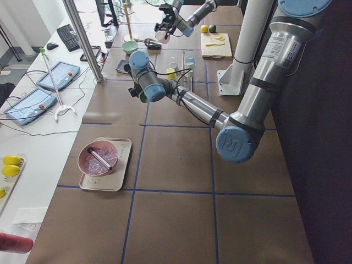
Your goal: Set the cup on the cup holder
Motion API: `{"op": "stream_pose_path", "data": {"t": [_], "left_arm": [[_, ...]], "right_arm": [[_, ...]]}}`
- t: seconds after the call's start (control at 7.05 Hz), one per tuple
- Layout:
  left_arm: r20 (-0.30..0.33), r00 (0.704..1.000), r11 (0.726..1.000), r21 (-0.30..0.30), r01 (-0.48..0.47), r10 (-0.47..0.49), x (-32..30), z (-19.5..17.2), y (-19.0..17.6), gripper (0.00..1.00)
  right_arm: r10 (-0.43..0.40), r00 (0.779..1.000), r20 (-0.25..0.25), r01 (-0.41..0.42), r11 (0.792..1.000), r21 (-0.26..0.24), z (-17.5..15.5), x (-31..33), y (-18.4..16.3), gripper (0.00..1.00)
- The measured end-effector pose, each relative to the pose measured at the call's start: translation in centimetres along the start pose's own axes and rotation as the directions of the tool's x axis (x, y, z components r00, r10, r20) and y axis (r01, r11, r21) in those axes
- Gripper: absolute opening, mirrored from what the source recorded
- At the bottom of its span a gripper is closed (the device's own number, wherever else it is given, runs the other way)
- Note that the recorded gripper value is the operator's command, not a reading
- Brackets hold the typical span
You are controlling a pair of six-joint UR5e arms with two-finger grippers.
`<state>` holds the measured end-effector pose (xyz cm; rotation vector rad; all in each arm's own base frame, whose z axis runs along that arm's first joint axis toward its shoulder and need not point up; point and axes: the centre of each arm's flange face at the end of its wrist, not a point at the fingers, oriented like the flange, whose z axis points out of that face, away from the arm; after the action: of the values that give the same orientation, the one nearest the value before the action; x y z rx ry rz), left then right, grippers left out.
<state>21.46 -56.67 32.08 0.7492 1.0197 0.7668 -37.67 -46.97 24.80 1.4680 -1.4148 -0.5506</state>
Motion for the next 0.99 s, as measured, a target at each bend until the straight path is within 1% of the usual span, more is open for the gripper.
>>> {"op": "stream_pose_path", "data": {"t": [0.14,0.28,0.43,0.57,0.71,0.85,0.99], "left_arm": [[0.017,1.0,0.996,0.091,-0.007,0.005,1.5,-0.5,-1.1,0.06],[0.052,0.999,0.982,0.187,-0.008,-0.002,3.1,0.0,-1.8,0.06],[0.07,0.997,0.961,0.276,-0.002,-0.018,5.2,1.4,-2.4,0.06],[0.075,0.995,0.932,0.361,0.028,-0.058,7.8,3.4,-2.9,0.06],[0.085,0.99,0.896,0.439,0.062,-0.11,10.0,5.0,-2.9,0.06],[0.101,0.983,0.857,0.509,0.082,-0.154,11.4,5.3,-2.6,0.06],[0.099,0.976,0.805,0.585,0.1,-0.193,12.3,4.4,-2.0,0.06]], "right_arm": [[-0.069,0.998,0.002,0.069,0.997,0.025,0.3,-0.6,0.8,0.0],[-0.126,0.992,-0.009,0.126,0.991,0.047,1.2,-1.6,1.5,0.0],[-0.158,0.987,-0.019,0.159,0.985,0.061,2.1,-2.6,2.0,0.0],[-0.173,0.985,-0.023,0.174,0.982,0.071,2.6,-3.2,2.1,0.0],[-0.184,0.983,-0.023,0.185,0.98,0.073,3.1,-3.5,2.3,0.0],[-0.197,0.98,-0.015,0.198,0.977,0.076,3.6,-3.8,2.9,0.0],[-0.207,0.978,-0.004,0.206,0.974,0.089,3.8,-4.2,3.7,0.0]]}}
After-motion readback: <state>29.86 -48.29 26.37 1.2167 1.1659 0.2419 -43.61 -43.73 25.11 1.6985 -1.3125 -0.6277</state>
